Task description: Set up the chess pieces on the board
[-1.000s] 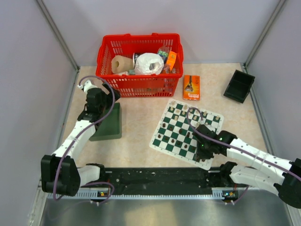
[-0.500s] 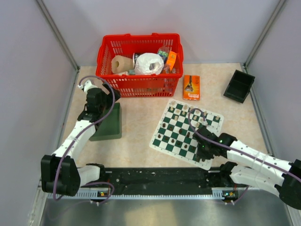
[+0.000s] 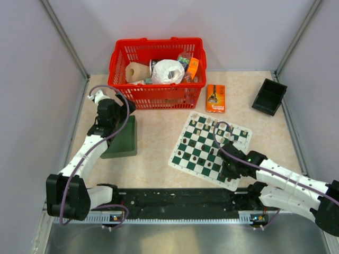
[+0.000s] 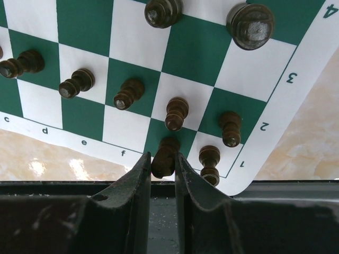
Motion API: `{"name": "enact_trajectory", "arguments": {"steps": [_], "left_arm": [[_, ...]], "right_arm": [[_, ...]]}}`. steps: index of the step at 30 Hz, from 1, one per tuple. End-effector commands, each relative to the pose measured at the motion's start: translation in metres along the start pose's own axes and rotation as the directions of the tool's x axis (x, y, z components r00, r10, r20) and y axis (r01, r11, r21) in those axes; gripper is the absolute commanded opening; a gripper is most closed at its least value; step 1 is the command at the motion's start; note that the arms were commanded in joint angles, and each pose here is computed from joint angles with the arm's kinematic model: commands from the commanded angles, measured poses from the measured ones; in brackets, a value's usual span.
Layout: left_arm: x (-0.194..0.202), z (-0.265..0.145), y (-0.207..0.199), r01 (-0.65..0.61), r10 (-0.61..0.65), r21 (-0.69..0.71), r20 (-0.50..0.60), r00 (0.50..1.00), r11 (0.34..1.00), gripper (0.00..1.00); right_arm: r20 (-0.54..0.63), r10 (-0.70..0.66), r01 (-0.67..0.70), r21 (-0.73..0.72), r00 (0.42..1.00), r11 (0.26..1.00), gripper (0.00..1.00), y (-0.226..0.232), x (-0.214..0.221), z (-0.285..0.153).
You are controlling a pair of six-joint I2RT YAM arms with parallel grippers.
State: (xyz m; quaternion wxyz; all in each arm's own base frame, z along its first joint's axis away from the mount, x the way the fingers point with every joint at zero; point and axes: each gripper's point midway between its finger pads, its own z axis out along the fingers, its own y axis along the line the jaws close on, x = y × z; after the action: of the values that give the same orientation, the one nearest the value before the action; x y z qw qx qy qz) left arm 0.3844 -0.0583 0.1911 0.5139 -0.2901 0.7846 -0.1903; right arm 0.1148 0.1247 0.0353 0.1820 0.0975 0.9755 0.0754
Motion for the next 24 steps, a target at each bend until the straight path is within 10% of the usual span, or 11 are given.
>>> {"name": "enact_trajectory", "arguments": {"steps": [1, 24], "left_arm": [[-0.011, 0.001, -0.008, 0.015, -0.017, 0.036, 0.037, 0.999, 0.999, 0.98], [-0.010, 0.000, -0.008, 0.015, -0.017, 0.038, 0.037, 0.999, 0.999, 0.98]], "right_arm": [[0.030, -0.002, 0.002, -0.019, 1.000, 1.000, 0.18, 0.004, -0.004, 0.000], [0.155, -0.005, 0.020, -0.092, 0.988, 0.996, 0.38, 0.029, -0.044, -0.039]]}}
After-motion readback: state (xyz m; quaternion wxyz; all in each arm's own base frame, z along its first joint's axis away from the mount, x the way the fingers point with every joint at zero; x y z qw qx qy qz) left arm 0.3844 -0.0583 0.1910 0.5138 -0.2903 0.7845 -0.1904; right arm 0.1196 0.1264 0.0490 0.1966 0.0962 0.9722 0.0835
